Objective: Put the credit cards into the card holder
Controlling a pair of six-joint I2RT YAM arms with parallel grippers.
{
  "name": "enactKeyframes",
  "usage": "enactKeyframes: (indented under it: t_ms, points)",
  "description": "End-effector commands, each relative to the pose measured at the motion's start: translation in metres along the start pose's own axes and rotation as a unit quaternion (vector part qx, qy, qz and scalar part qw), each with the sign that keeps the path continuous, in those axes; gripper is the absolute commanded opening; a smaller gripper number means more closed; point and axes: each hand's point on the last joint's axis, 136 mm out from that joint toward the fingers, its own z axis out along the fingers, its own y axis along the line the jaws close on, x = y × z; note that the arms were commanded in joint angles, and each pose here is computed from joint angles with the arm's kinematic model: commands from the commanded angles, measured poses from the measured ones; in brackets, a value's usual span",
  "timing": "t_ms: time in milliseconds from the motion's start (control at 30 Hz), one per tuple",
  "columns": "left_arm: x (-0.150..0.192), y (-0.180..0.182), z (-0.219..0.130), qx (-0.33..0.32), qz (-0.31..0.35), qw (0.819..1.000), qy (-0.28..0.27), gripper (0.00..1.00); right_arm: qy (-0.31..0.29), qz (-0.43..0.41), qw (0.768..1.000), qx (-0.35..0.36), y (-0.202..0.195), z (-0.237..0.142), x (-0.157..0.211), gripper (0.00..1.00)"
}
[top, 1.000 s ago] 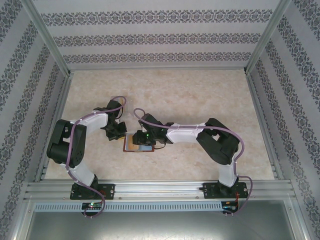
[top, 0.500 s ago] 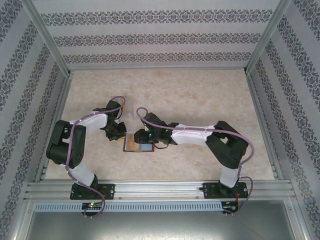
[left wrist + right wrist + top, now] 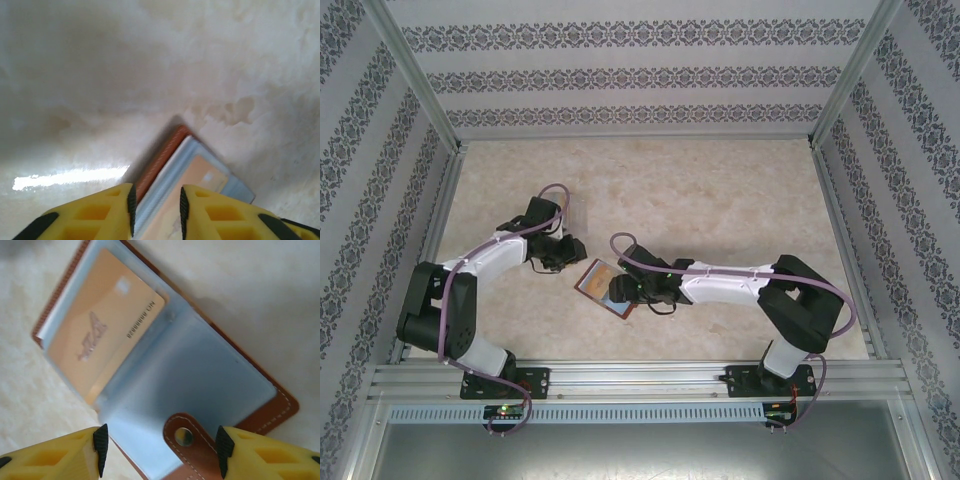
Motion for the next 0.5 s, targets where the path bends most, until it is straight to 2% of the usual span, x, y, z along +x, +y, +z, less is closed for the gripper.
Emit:
enactKeyframes:
  t_ms: [0, 133, 200, 300, 367, 467]
  points:
    - [0.012, -0.005, 0.004, 0.031, 0.014, 0.999, 0.009, 0.38, -0.03, 0.007, 1.0, 0.005, 0.005, -0.019, -0.01, 0.61]
    - [0.013, -0.016, -0.008, 0.058, 0.044, 0.997, -0.019, 0.45, -0.049, -0.015, 0.998, 0.022, -0.009, -0.035, -0.019, 0.6]
    - [0.011, -0.017, -0.017, 0.051, 0.057, 0.996, -0.035, 0.48, -0.032, -0.052, 0.998, 0.015, -0.008, -0.035, -0.015, 0.59]
    - [0.009, -0.014, -0.022, 0.042, 0.064, 0.996, -0.051, 0.52, 0.006, -0.127, 0.991, 0.049, -0.018, -0.028, -0.001, 0.52]
    - [0.01, -0.012, -0.02, 0.039, 0.062, 0.996, -0.049, 0.54, 0.032, -0.155, 0.985, 0.071, -0.026, -0.025, 0.007, 0.5]
    - [0.015, -0.009, -0.012, 0.04, 0.055, 0.997, -0.035, 0.55, 0.049, -0.177, 0.979, 0.09, -0.032, -0.02, 0.018, 0.5]
